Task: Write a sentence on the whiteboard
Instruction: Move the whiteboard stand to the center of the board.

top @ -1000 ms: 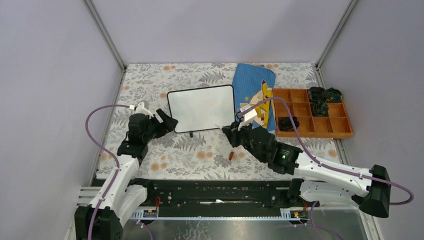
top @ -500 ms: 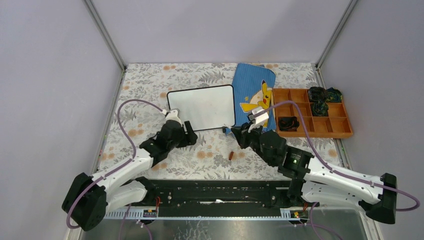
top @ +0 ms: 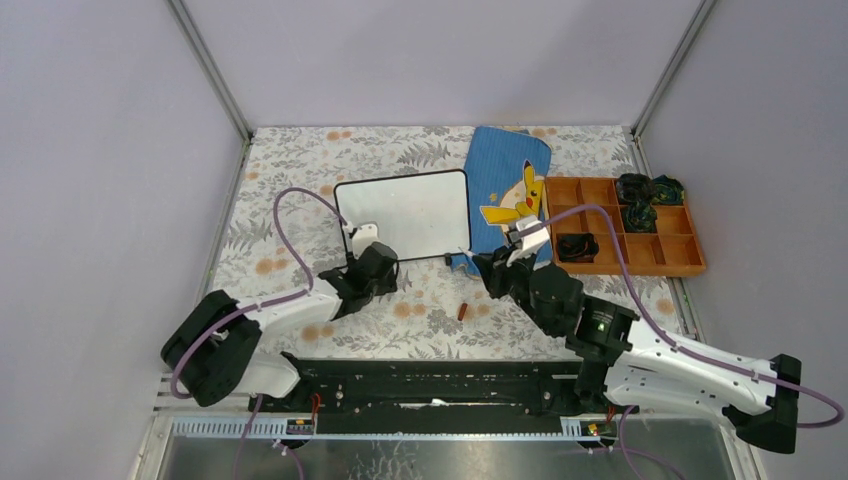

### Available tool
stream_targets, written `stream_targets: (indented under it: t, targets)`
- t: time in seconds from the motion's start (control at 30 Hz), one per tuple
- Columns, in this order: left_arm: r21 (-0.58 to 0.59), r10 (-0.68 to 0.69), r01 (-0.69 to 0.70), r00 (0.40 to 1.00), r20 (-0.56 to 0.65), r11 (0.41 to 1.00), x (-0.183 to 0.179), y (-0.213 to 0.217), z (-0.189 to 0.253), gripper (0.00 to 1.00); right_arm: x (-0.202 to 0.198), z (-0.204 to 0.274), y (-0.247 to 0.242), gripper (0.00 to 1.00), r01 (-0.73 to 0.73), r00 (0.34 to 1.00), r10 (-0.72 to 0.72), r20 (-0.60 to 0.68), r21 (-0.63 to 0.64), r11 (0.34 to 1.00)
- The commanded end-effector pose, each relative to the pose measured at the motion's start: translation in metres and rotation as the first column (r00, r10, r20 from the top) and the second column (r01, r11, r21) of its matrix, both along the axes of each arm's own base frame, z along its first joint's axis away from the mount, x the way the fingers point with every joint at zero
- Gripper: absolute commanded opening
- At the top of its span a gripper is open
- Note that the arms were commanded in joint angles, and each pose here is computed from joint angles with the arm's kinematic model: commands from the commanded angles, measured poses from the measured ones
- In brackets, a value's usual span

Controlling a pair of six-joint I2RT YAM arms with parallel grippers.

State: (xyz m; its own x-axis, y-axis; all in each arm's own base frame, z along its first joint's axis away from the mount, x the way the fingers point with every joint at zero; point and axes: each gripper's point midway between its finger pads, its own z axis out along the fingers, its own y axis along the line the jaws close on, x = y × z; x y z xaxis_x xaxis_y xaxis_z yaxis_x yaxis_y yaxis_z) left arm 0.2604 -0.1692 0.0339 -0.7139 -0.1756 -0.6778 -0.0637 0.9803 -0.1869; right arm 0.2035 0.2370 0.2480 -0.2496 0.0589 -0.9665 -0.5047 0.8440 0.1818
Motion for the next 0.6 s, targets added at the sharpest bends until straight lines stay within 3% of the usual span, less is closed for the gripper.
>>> stream_targets:
  t: [0.0,0.57]
  targets:
    - [-0.002,0.094,-0.095,0.989,0.112,0.995,0.032,-0.003,0.017,0.55,0.002,0.006,-0.010,0.00,0.036,0.999,-0.036,0.009,0.013,0.999]
    - [0.037,0.123,-0.129,0.983,0.133,0.991,0.050,-0.007,0.003,0.38,0.002,0.000,-0.017,0.00,0.055,0.998,-0.055,0.012,-0.014,0.998]
